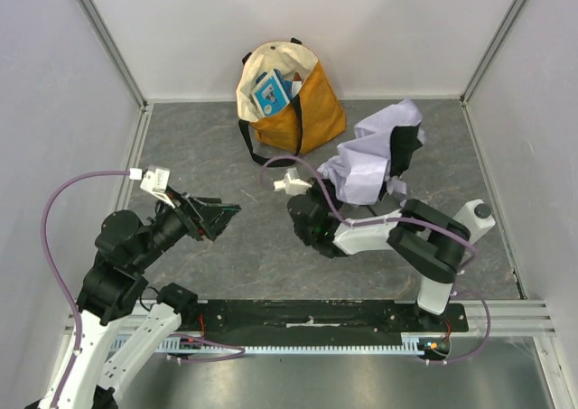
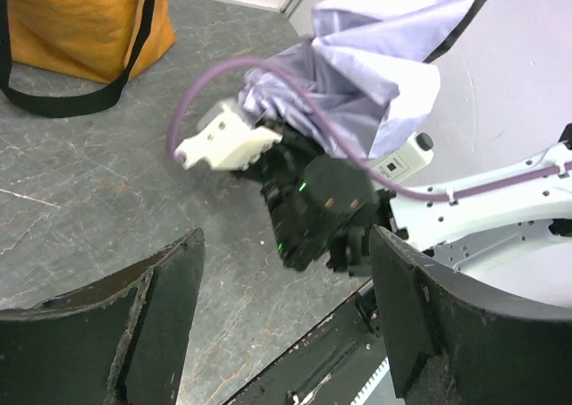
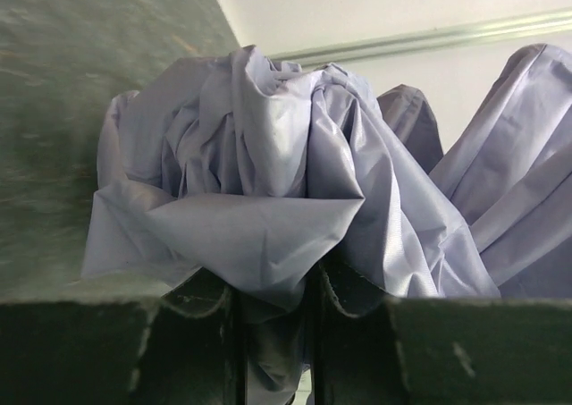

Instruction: Put away the umbrella

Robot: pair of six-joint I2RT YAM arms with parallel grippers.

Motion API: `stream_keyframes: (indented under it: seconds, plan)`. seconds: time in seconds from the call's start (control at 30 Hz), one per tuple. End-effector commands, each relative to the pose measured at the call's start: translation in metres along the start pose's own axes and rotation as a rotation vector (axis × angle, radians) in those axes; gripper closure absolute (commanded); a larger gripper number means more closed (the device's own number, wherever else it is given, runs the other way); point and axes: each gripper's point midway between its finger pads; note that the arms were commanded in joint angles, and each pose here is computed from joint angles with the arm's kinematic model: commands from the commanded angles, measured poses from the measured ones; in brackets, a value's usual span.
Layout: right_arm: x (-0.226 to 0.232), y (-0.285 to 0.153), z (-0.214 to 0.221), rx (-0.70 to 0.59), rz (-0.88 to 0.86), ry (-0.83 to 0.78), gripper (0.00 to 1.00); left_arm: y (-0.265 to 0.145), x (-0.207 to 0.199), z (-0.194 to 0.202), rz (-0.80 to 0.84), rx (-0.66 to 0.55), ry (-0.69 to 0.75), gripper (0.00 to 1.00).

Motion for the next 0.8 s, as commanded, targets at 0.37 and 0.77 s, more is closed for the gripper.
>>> stream_keyframes:
  seconds: [0.37,0.77]
  plan:
    - [0.152,-0.101,-0.034,-0.108,-0.618,0.231,1.00,-0.012,0.022,0.010,-0.078,-0.027,0.032,0.21]
    - [0.204,-0.176,-0.027,-0.100,-1.386,0.242,1.00,-0.005,0.045,0.040,-0.140,0.047,-0.044,0.23]
Point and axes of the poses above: each gripper's point midway between its finger pads, its own y axis out along the fingers, its own x axis along the line the jaws close on, z = x × y, and after that the axes turned 3 degrees about -y, right-handed
